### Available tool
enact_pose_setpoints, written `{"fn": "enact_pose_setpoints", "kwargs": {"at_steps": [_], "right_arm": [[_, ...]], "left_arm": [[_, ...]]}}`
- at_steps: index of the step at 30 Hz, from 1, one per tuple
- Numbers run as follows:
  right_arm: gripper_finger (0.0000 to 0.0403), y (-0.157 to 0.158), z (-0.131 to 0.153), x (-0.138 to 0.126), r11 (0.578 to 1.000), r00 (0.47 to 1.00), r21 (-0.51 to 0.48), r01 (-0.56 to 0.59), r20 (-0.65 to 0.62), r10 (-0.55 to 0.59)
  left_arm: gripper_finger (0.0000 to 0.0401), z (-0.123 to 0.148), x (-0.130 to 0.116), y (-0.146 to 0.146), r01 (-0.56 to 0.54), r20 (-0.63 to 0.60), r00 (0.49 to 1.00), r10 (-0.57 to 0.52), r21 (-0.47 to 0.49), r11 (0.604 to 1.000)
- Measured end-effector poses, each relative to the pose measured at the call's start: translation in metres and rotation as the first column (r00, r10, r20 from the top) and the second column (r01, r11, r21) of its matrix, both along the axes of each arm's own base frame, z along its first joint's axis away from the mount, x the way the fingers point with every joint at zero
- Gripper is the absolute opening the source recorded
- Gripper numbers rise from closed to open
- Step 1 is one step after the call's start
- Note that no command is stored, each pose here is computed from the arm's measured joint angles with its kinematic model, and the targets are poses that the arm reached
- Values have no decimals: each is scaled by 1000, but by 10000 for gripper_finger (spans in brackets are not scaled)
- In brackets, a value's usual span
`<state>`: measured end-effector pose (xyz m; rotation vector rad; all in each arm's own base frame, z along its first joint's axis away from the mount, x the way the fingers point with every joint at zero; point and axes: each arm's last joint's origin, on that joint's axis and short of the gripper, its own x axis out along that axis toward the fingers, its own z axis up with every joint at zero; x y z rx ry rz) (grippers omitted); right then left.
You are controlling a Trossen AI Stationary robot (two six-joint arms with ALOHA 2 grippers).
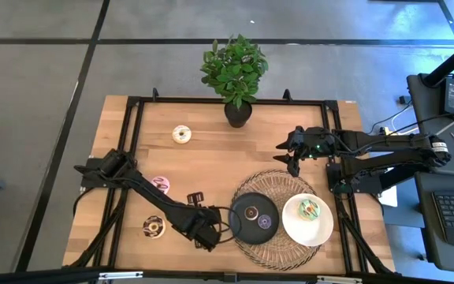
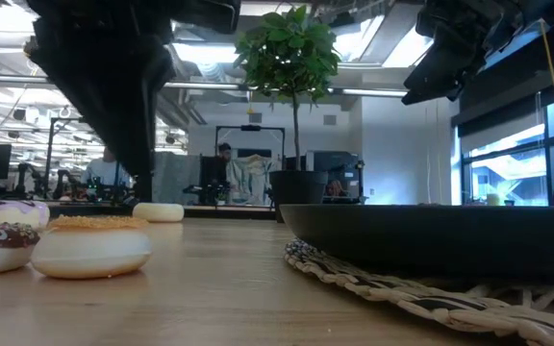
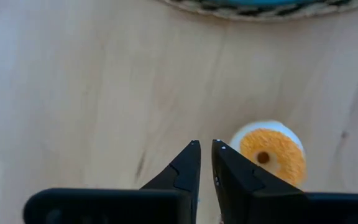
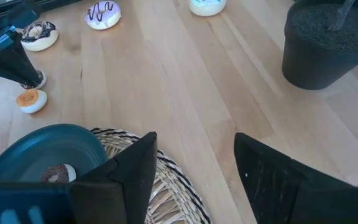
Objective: Pick & Place donuts
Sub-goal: Put the small orange donut on the black plate
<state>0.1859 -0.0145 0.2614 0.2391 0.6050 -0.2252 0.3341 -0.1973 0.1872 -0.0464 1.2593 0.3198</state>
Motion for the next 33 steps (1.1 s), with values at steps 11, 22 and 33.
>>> {"fn": "enact_pose_setpoints", "kwargs": {"at_steps": [11, 22, 33], "right_arm": [[214, 0, -1, -1, 1000, 1000, 0, -1, -19, 1], [214, 0, -2, -1, 1000, 1000, 0, -1, -22, 1], [214, 0, -2, -1, 1000, 1000, 0, -1, -22, 1]], "left_arm": [[134, 0, -1, -3, -8, -15, 1000, 8, -41, 999], [167, -7, -2, -4, -147, -24, 989, 145, -144, 979], [135, -27, -6, -2, -139, -23, 990, 137, -177, 974]]}}
